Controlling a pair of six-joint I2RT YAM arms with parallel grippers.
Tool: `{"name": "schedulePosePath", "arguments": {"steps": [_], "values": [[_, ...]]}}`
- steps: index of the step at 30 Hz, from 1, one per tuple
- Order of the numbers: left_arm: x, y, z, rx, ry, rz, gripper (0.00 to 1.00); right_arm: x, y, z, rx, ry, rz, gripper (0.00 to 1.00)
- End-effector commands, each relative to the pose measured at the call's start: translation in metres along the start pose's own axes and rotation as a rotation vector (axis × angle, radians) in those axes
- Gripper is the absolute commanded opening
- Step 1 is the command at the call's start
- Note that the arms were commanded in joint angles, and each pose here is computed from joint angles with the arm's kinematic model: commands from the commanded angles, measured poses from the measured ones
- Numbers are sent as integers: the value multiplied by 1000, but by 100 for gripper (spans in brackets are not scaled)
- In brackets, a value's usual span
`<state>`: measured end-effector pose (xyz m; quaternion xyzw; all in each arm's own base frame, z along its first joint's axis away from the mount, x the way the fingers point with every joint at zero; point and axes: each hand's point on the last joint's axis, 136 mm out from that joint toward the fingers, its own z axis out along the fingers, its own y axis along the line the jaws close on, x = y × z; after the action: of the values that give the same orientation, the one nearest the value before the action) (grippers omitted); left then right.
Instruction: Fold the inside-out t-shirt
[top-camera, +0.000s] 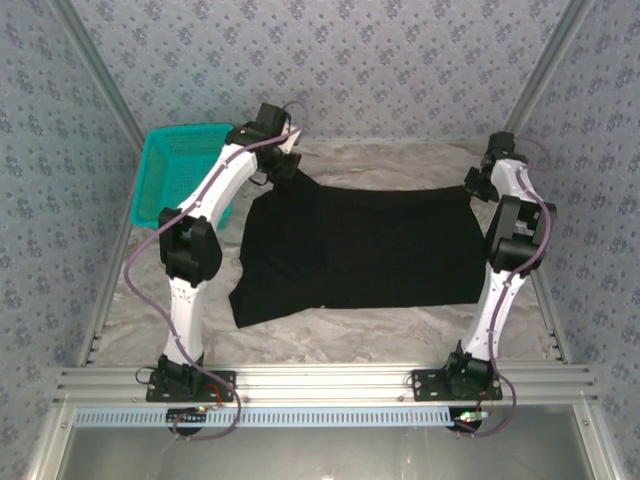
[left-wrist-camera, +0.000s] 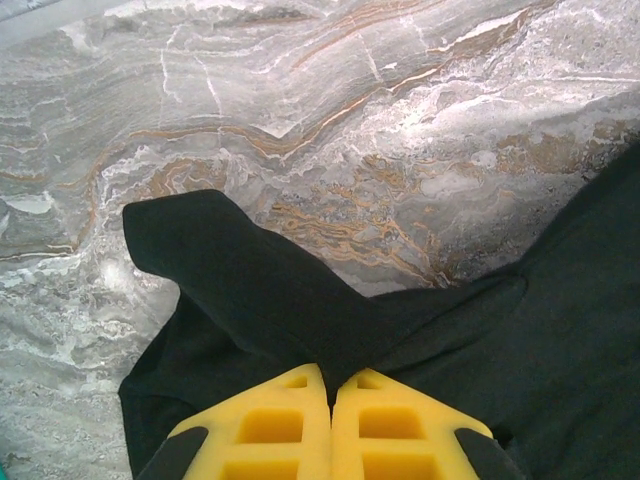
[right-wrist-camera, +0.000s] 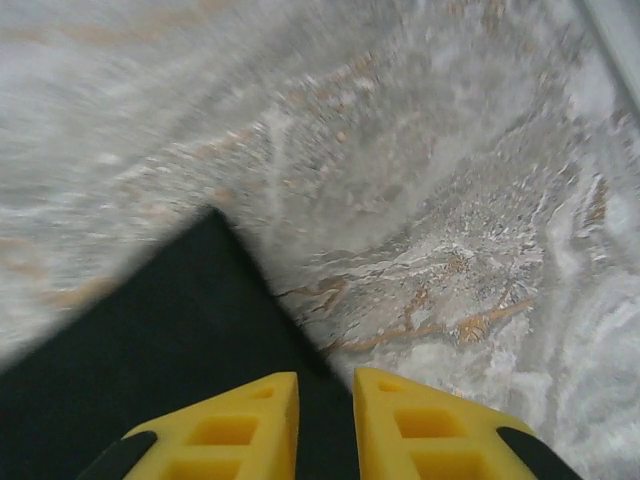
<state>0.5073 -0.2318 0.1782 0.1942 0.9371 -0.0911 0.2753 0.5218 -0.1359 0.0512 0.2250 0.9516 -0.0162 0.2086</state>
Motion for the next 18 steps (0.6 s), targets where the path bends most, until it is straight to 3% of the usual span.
{"name": "schedulePosePath", "arguments": {"steps": [1,12,18], "values": [[-2,-5,12,22,2,4,1,-4,-8,1,88,7,-45,29],[-1,-6,24,24,17,12,1,-25,36,3,-98,-72,-27,43],[-1,-6,25,26,19,15,1,-36,41,22,-105,-66,12,47]]}}
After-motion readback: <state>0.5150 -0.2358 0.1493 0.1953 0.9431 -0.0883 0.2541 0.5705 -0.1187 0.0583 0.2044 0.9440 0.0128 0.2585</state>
